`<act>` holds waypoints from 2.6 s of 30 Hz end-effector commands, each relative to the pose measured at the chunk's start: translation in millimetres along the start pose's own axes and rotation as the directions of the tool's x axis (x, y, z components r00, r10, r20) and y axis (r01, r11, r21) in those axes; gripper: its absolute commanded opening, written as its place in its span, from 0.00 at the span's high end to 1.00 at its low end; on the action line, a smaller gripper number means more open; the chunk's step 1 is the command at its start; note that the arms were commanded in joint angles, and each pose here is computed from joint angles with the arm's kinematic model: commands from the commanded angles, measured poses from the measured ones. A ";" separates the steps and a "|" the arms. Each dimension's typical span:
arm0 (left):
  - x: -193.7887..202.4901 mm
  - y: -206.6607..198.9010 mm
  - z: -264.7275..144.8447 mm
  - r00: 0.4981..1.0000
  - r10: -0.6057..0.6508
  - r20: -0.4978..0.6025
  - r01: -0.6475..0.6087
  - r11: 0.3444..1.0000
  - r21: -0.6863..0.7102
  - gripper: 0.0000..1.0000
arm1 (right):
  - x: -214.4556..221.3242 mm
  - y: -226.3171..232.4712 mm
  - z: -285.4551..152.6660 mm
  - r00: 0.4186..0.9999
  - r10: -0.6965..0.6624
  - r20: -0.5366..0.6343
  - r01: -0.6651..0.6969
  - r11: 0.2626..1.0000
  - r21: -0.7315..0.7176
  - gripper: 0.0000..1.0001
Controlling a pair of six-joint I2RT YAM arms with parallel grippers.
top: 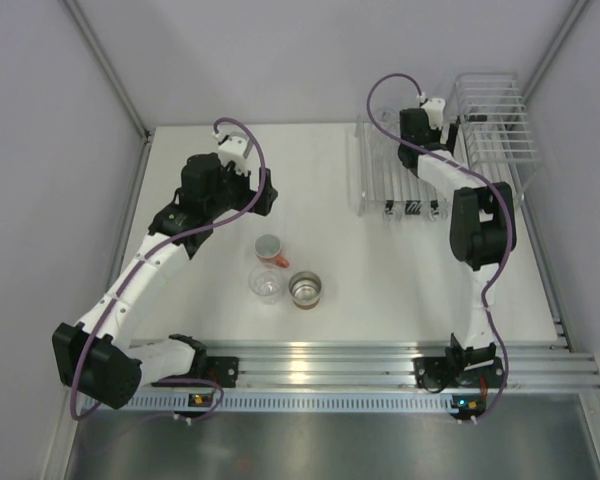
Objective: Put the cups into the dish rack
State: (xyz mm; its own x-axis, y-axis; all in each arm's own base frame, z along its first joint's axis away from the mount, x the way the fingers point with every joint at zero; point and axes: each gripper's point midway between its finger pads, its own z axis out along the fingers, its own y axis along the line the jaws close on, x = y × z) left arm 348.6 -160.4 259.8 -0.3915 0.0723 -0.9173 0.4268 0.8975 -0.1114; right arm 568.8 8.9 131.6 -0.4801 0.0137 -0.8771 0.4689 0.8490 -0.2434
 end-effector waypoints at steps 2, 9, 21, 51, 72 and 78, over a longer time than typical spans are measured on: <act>-15.8 3.2 -0.7 0.998 0.011 0.062 -0.011 1.000 -0.010 0.02 | -26.6 6.5 0.2 0.997 0.059 0.054 -0.057 0.998 -0.039 0.01; -19.6 2.2 -4.7 0.997 0.011 0.076 -0.010 1.000 -0.006 0.02 | -39.5 -5.1 -8.8 0.995 0.068 0.077 -0.066 0.998 -0.022 0.01; -23.3 -1.4 -10.3 0.996 0.006 0.092 -0.007 1.000 0.009 0.02 | -60.9 -38.8 -39.8 0.985 0.103 0.139 -0.108 0.994 0.031 0.01; 44.1 -83.9 -48.2 0.970 0.241 -0.002 -0.233 0.937 0.260 0.02 | -46.6 -15.0 -253.4 0.956 0.246 0.161 -0.073 0.730 -0.680 0.01; 166.3 -154.1 -24.8 0.815 0.502 -0.288 -0.317 0.804 0.504 0.11 | -15.4 -76.3 -291.3 0.936 0.301 0.184 -0.102 0.729 -0.677 0.01; 179.1 -148.6 -17.4 0.794 0.509 -0.334 -0.318 0.814 0.486 0.14 | -11.3 -88.8 -294.2 0.930 0.301 0.210 -0.092 0.745 -0.661 0.01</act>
State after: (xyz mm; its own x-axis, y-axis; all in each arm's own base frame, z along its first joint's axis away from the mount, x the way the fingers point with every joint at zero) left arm 195.4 -272.9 115.5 -0.3787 0.6574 -0.6515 0.8709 0.4913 -0.0105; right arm 318.9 92.7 284.1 -0.1653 0.1688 -0.9717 -0.1056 0.9766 0.1876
